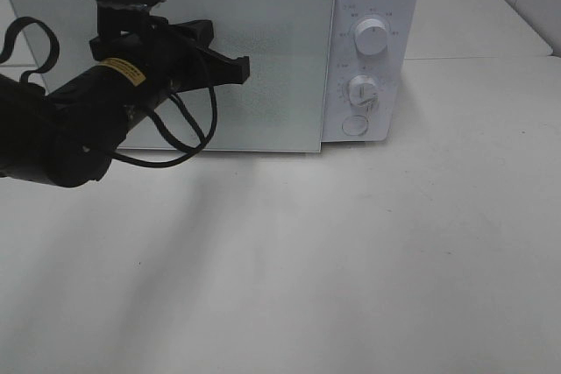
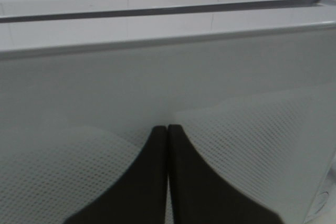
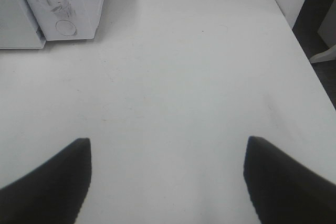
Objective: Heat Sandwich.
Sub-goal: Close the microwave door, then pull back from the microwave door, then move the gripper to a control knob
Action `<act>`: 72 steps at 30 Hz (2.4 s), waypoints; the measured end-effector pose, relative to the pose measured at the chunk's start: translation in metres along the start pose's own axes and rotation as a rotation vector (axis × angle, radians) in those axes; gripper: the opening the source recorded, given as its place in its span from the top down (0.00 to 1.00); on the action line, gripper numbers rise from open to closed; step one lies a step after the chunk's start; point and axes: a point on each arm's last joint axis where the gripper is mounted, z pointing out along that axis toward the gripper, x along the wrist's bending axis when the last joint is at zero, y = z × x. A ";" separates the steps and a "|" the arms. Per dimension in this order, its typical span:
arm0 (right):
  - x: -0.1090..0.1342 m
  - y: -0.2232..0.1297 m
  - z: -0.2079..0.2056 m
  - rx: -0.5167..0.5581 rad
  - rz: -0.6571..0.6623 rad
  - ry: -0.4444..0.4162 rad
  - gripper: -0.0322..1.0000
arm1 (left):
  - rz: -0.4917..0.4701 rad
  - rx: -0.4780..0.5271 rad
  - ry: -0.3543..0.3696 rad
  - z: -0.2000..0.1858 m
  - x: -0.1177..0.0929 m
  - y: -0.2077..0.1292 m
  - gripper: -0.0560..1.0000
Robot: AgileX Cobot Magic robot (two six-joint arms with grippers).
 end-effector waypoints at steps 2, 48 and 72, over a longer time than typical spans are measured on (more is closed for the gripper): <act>0.000 0.000 0.000 0.000 0.000 0.000 0.23 | 0.005 0.007 -0.016 0.003 -0.003 0.001 0.95; 0.000 0.000 0.000 0.000 0.001 0.002 0.23 | 0.043 0.023 -0.083 0.035 -0.031 0.004 0.95; 0.000 0.000 0.000 0.000 0.001 0.002 0.23 | 0.019 0.260 -0.093 -0.031 -0.019 0.003 0.17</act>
